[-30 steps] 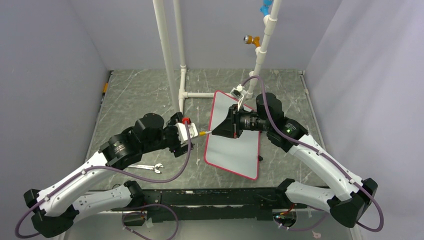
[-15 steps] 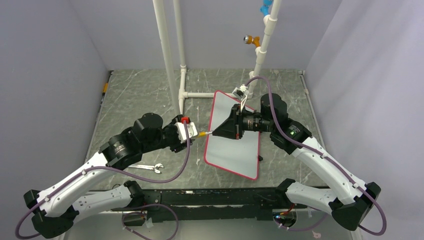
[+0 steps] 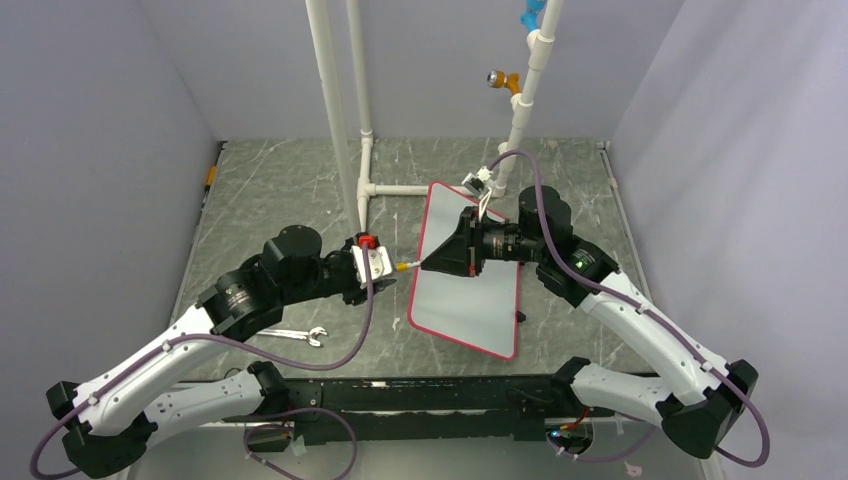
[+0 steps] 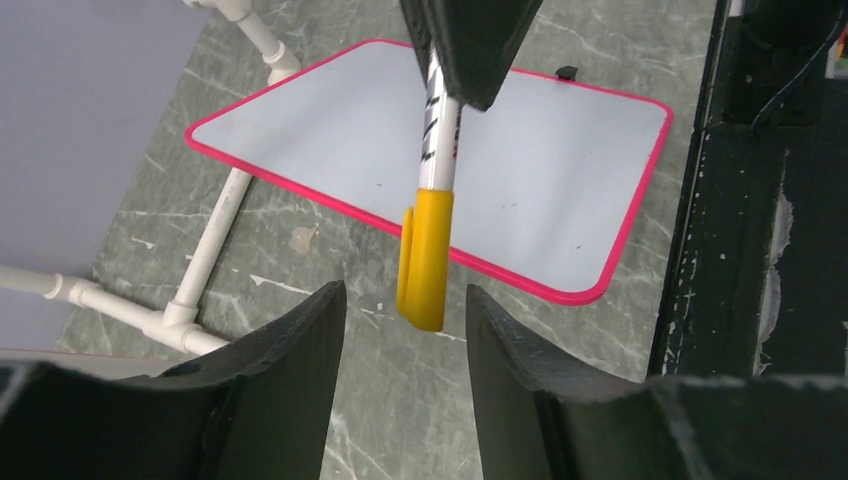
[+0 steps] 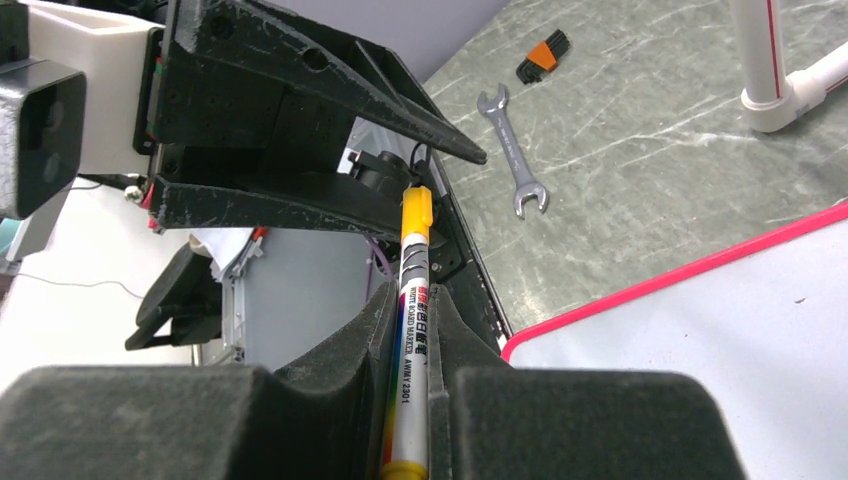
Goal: Write a sentence on the whiteboard
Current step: Pass from the right arm to the left
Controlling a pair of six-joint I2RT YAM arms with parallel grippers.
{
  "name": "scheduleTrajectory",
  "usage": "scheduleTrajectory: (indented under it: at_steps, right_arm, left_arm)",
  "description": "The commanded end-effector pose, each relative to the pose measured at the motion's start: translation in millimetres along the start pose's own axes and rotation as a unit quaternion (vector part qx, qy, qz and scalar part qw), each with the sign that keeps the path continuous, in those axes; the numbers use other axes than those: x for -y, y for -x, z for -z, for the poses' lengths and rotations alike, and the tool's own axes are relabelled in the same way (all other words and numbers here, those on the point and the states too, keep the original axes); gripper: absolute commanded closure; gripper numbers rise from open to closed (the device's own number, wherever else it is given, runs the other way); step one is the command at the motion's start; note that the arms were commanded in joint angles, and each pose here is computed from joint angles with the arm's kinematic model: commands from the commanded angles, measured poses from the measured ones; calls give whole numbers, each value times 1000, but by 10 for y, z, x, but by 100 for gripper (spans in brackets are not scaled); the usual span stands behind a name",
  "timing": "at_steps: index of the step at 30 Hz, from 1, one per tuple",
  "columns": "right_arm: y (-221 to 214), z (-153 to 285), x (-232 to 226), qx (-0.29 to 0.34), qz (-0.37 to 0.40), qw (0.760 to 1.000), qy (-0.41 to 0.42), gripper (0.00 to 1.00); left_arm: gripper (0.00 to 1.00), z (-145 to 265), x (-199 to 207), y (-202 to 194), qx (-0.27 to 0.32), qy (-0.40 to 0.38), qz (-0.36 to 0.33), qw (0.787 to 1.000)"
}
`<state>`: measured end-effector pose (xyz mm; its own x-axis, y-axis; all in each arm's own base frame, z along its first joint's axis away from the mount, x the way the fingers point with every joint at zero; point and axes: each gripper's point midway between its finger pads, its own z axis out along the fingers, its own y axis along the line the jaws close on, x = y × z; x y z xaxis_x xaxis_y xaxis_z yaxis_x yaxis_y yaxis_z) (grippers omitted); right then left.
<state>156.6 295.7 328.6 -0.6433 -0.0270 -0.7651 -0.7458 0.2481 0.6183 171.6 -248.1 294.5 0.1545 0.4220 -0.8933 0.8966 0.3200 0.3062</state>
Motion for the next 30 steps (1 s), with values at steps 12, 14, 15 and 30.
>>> scheduleTrajectory:
  at_steps: [12,14,15,30]
  right_arm:
    - [25,-67,-127,4,-4,999,48,100]
    - [14,-71,-134,3,-6,999,52,100]
    - [8,-75,-135,2,-6,999,54,100]
    - [0,-154,-142,-7,-17,998,62,63]
  left_arm:
    - [71,-112,74,178,33,-33,8,999]
    - [77,-121,92,183,32,-40,10,999]
    - [83,-127,99,189,32,-43,12,998]
    - [100,-106,131,236,44,-51,13,998]
